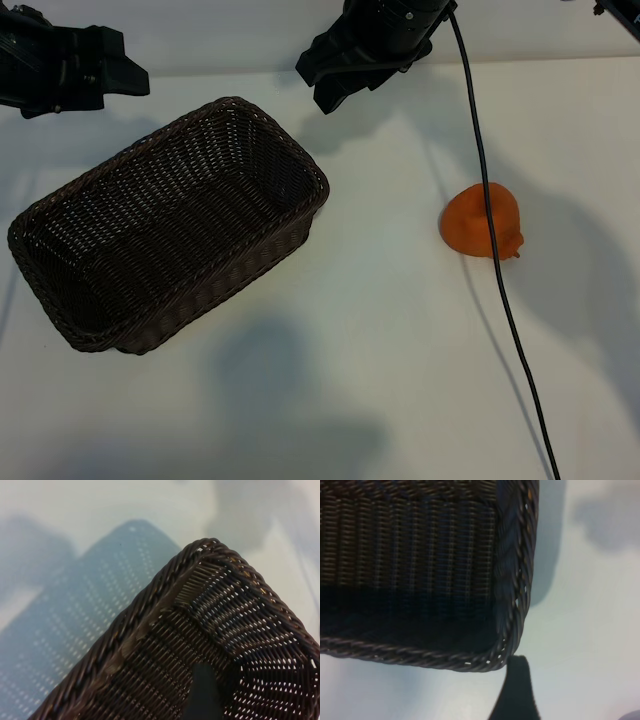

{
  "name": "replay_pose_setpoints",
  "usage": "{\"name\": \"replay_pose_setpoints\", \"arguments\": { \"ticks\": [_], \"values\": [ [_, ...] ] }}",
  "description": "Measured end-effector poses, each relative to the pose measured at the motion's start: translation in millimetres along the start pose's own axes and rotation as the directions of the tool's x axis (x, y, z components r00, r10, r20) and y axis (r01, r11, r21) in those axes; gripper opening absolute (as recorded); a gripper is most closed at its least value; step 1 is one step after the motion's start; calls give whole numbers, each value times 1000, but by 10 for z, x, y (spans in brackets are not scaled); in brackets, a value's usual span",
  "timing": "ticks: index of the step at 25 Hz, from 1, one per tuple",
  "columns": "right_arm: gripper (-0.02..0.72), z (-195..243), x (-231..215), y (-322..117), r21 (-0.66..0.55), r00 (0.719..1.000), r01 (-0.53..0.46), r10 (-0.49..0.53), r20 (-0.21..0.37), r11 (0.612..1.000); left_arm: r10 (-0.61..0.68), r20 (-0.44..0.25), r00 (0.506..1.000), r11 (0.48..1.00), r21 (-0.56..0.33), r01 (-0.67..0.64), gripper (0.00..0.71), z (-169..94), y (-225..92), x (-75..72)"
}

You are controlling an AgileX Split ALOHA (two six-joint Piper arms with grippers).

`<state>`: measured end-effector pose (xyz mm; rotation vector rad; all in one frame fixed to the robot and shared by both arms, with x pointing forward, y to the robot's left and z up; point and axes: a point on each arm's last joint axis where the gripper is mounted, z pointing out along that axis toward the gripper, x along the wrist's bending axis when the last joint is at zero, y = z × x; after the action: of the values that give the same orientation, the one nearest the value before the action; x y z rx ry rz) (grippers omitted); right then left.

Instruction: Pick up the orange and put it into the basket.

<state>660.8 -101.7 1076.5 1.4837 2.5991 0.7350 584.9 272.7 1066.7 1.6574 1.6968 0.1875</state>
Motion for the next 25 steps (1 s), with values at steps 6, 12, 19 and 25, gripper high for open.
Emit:
{"name": "replay_pose_setpoints", "arguments": {
  "ticks": [6, 12, 19, 25],
  "values": [
    [560, 0, 0, 0, 0, 1000, 0, 0, 0, 1000, 0, 0, 1000, 1000, 0, 0, 588, 0, 0, 0],
    [560, 0, 0, 0, 0, 1000, 0, 0, 0, 1000, 0, 0, 1000, 1000, 0, 0, 588, 0, 0, 0],
    [560, 0, 0, 0, 0, 1000, 0, 0, 0, 1000, 2, 0, 1000, 1000, 0, -2, 588, 0, 0, 0],
    [560, 0, 0, 0, 0, 1000, 0, 0, 0, 1000, 2, -6, 1000, 1000, -15, -2, 588, 0, 14, 5]
  ]
}}
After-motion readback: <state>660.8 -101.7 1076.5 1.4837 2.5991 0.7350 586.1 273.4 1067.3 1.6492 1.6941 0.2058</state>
